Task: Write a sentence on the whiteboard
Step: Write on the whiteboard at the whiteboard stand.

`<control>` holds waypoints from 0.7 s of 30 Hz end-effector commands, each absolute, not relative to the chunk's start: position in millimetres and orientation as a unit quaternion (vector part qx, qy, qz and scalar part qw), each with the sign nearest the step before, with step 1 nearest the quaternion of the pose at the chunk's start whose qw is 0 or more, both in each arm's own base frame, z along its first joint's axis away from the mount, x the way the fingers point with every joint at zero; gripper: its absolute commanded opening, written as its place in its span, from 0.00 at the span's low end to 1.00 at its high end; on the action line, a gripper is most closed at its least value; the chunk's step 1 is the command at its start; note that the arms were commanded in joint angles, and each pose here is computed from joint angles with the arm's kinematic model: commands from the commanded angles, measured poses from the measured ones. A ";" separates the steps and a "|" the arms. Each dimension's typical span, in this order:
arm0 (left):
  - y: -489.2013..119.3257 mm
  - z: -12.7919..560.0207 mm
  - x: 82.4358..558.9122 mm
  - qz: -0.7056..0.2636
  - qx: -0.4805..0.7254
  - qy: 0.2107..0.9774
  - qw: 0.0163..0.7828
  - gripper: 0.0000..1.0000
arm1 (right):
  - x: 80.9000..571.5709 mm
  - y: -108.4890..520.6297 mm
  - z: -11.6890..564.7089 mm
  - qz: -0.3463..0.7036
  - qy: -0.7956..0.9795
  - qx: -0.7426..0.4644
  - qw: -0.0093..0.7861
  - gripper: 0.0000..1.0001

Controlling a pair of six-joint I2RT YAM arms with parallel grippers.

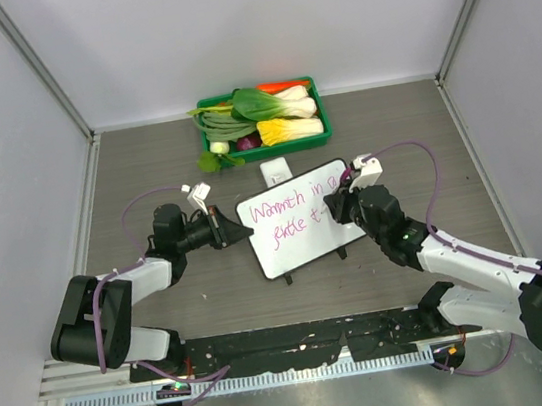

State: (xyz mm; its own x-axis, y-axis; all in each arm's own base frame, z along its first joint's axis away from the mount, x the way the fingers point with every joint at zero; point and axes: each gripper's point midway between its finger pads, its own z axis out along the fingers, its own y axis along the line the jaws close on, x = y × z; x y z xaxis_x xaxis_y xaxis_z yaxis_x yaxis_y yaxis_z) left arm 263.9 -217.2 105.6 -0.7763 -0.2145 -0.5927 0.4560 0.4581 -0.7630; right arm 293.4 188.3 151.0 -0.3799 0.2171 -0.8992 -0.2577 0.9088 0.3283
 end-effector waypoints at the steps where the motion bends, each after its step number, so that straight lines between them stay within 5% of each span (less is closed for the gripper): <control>1: -206.4 90.0 275.9 -0.469 0.071 0.805 0.355 0.00 | 307.1 188.9 170.0 0.211 0.783 0.004 0.585 0.01; 21: -207.3 89.7 276.0 -0.473 0.071 0.804 0.353 0.00 | 287.1 179.4 126.2 0.192 0.822 -0.006 0.536 0.01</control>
